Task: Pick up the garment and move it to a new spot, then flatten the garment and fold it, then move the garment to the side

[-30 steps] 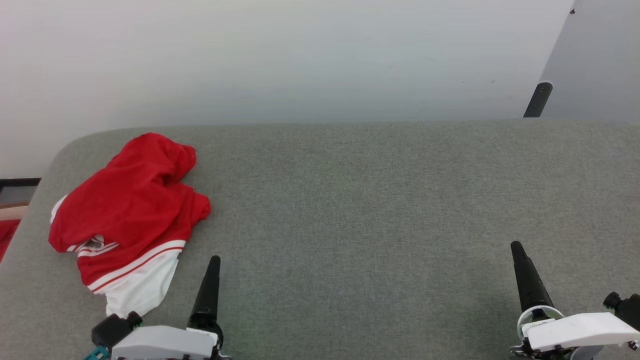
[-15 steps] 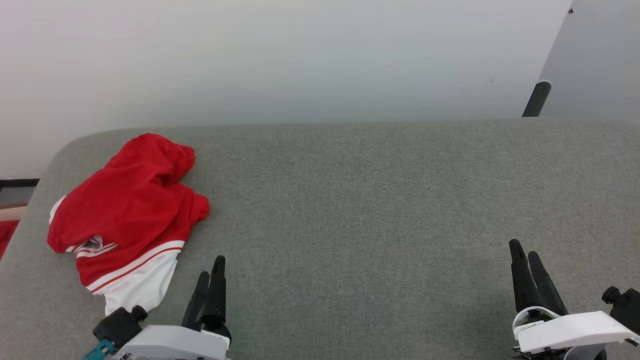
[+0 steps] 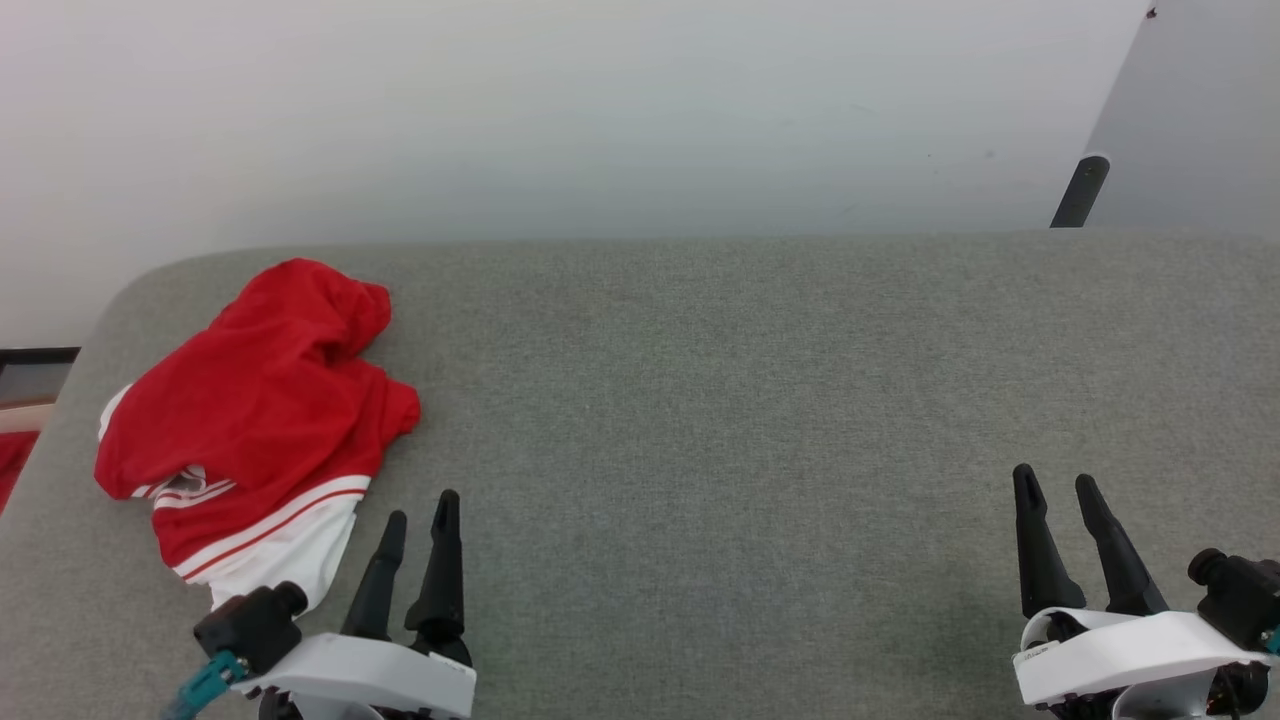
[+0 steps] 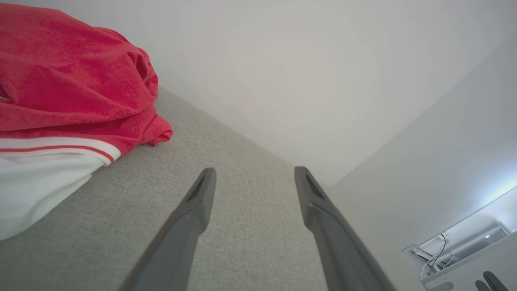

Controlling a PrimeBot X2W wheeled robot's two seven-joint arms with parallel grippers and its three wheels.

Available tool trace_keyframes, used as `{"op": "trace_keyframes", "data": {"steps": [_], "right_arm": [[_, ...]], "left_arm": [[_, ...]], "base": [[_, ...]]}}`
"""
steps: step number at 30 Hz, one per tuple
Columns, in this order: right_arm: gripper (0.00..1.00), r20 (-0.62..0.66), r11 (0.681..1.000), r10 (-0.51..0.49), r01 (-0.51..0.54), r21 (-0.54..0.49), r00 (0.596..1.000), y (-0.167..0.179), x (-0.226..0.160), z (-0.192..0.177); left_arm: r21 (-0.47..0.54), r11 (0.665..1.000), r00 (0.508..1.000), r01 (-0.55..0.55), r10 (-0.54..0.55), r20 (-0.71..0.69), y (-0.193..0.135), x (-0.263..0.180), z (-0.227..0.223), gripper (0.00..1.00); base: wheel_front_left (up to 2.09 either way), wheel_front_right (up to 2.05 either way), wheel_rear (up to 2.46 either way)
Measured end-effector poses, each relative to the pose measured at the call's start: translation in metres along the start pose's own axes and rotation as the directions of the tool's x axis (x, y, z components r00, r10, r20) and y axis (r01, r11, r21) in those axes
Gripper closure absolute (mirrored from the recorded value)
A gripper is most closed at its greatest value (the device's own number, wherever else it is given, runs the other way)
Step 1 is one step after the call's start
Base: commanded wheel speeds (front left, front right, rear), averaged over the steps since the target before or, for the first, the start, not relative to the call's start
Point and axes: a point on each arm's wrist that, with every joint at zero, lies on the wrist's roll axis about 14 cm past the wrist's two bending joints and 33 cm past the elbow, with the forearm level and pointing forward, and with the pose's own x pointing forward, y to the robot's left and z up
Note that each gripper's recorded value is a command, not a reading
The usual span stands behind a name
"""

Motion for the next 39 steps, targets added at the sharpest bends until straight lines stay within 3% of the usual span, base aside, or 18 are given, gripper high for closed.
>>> {"op": "trace_keyframes", "data": {"steps": [7,14,39], "right_arm": [[0.0,0.008,0.993,0.03,-0.029,-0.113,1.0,0.007,0.003,0.001],[0.0,0.013,0.978,0.056,-0.052,-0.201,0.998,0.013,0.004,0.003],[0.0,0.027,0.899,0.137,-0.113,-0.423,0.99,0.03,0.0,0.007]], "left_arm": [[0.153,0.988,0.999,0.029,-0.032,0.016,-0.005,0.001,0.006,0.0],[0.293,0.954,0.997,0.058,-0.072,0.036,-0.013,0.001,0.015,0.0],[0.534,0.841,0.98,0.092,-0.172,0.102,-0.033,-0.009,0.039,0.0]], "base": [[0.0,0.0,0.0],[0.0,0.0,0.0],[0.0,0.0,0.0]]}}
